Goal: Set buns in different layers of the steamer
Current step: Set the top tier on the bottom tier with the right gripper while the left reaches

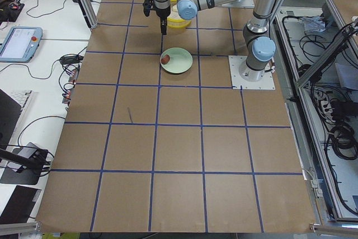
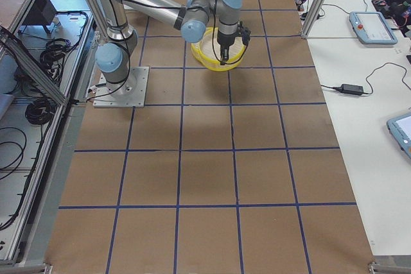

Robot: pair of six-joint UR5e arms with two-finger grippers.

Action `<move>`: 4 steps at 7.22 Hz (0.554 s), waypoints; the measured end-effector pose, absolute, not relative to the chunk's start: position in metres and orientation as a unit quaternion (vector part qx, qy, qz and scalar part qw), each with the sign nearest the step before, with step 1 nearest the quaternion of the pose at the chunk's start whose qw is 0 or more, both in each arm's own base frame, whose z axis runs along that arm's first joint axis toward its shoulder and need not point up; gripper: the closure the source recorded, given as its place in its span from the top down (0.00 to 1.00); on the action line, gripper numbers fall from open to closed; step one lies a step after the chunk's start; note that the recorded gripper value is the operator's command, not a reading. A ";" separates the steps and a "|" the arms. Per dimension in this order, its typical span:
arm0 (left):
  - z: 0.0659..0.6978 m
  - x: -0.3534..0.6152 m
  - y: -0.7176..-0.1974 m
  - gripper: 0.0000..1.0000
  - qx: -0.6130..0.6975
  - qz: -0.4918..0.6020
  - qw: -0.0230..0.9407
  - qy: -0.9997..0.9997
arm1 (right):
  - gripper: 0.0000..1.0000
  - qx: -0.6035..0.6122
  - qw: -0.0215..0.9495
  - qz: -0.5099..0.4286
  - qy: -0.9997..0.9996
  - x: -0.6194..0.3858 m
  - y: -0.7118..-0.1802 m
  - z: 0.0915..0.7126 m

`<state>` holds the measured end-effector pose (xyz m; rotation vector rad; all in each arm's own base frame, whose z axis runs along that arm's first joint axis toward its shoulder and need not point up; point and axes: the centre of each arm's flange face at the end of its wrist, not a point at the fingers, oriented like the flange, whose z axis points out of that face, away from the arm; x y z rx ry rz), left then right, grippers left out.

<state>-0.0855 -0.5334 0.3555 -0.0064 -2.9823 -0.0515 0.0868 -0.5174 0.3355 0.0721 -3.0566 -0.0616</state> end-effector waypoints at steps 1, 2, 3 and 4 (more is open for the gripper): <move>0.331 -0.063 -0.545 1.00 0.001 -0.032 0.076 -0.997 | 0.08 0.030 0.043 -0.031 -0.998 0.125 -0.516 0.325; 0.300 -0.053 -0.558 0.99 0.005 -0.044 0.075 -0.996 | 0.08 0.040 0.045 -0.047 -0.997 0.153 -0.514 0.315; 0.273 -0.049 -0.565 0.99 0.008 -0.056 0.075 -0.996 | 0.08 0.047 0.046 -0.059 -0.996 0.167 -0.514 0.308; 0.255 -0.048 -0.565 0.98 0.007 -0.066 0.075 -0.995 | 0.09 0.050 0.048 -0.067 -0.995 0.173 -0.515 0.304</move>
